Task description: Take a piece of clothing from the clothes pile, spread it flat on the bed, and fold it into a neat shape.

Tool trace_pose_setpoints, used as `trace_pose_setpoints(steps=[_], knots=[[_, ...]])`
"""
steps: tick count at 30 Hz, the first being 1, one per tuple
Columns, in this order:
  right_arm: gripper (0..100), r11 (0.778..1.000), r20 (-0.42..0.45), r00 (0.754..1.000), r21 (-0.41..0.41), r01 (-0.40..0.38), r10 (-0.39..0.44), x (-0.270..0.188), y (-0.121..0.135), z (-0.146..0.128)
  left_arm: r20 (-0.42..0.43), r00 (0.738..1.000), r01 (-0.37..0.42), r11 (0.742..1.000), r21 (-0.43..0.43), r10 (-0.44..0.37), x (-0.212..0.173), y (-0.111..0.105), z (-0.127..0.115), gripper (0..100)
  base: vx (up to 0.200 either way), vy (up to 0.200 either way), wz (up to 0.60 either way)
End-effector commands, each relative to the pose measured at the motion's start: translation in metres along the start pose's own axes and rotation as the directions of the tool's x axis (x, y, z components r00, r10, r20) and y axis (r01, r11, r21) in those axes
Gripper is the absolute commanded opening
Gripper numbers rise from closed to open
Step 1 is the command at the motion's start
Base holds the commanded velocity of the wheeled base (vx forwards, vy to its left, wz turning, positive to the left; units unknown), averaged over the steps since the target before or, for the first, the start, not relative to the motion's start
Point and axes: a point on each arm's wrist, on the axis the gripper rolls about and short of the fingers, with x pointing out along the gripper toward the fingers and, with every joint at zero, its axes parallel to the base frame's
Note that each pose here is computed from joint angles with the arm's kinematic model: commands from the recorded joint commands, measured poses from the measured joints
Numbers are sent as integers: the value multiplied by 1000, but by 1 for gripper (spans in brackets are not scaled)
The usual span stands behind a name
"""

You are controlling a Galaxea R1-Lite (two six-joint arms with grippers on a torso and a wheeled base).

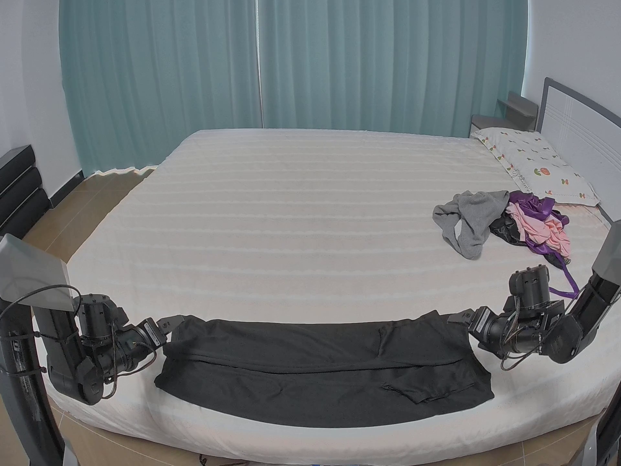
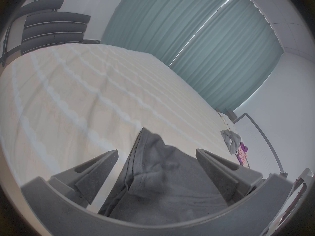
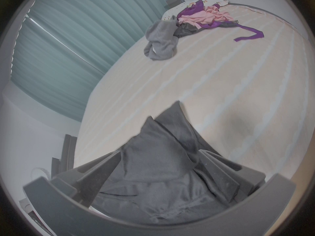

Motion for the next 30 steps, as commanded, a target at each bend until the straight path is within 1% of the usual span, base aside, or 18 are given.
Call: trace_pose_setpoints(steps=[1,3,6,8,10,11,12,15,18,23,27,28,30], knots=[[100,998,60,997,28,-59,57,-7,3,22,55,998,31,999,7,-31,7,-6,16,100,0,0,0],[100,996,45,996,41,-79,78,-4,0,28,52,998,33,999,-7,-33,17,-8,22,100,0,0,0],[100,992,24,993,56,-116,115,-1,-3,35,28,999,23,998,-66,-21,32,-14,35,100,0,0,0],[100,990,13,992,61,-128,127,4,-4,39,8,1000,8,995,-101,-7,43,-16,43,100,0,0,0],[100,990,4,992,63,-124,124,12,-5,40,-7,1000,-3,994,-108,3,52,-17,49,100,0,0,0],[100,990,4,992,63,-124,124,12,-5,40,-7,1000,-3,994,-108,3,52,-17,49,100,0,0,0],[100,991,-3,993,60,-118,118,20,-6,41,-34,999,-25,993,-115,21,62,-15,48,100,0,0,0],[100,991,-8,993,63,-115,116,27,-7,42,-55,998,-38,992,-120,31,66,-14,47,100,0,0,0],[100,988,-4,992,81,-128,129,31,-12,51,-87,995,-65,990,-124,55,71,-8,41,100,0,0,0],[100,982,-28,988,116,-150,154,32,-23,57,-100,993,-73,990,-125,60,73,-6,37,100,0,0,0],[100,984,-62,989,127,-123,132,40,-32,51,-107,992,-79,989,-124,66,78,-3,35,100,0,0,0],[100,984,-62,989,127,-123,132,40,-32,51,-109,992,-79,989,-123,66,78,-3,34,0,0,0,0],[100,985,-69,990,130,-117,126,44,-34,50,-113,991,-84,989,-121,70,80,-1,32,0,0,0,0]])
